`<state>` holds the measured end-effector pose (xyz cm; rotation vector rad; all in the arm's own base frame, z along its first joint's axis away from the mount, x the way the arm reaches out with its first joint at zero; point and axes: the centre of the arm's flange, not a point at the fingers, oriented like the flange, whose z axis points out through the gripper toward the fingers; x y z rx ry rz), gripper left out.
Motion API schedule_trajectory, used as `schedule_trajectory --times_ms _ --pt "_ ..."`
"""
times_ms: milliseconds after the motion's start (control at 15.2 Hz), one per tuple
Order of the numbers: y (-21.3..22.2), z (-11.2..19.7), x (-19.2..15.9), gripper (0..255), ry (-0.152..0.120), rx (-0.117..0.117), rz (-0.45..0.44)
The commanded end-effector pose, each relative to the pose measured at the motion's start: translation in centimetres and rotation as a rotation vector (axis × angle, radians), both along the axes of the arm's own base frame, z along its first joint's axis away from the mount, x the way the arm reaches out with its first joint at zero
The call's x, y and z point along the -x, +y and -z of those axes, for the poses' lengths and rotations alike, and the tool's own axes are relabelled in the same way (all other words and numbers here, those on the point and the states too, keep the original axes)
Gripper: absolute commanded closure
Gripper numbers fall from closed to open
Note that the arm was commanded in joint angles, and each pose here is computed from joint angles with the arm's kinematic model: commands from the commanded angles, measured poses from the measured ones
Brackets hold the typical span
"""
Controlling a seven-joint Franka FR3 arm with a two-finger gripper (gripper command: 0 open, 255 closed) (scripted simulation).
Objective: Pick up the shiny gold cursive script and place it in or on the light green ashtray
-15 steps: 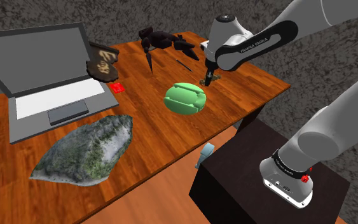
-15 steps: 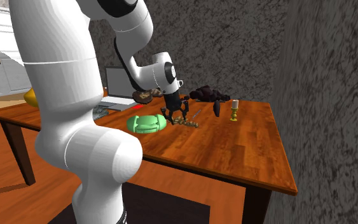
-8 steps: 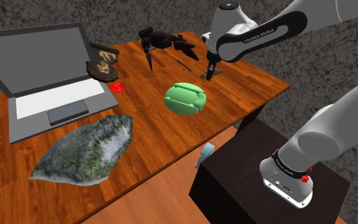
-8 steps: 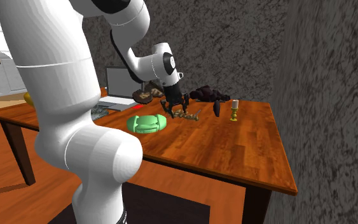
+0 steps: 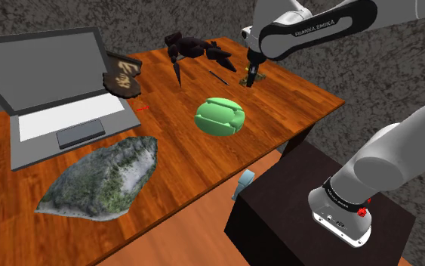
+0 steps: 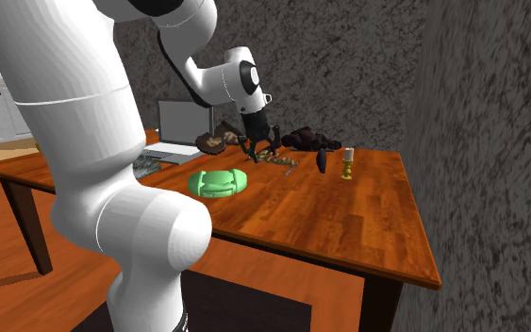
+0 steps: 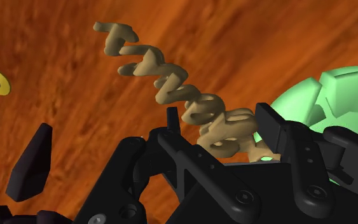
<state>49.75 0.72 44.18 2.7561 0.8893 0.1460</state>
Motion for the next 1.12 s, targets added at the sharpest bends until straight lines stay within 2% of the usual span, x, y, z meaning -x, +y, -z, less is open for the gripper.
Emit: schedule_trajectory --times_ms 0,66,1056 --pt "-0.1 -1.1 0.1 255 0.000 0.000 0.000" --pt "-0.1 -1.6 0.1 255 0.000 0.000 0.000" --pt "19.6 -2.0 1.8 255 0.000 0.000 0.000"
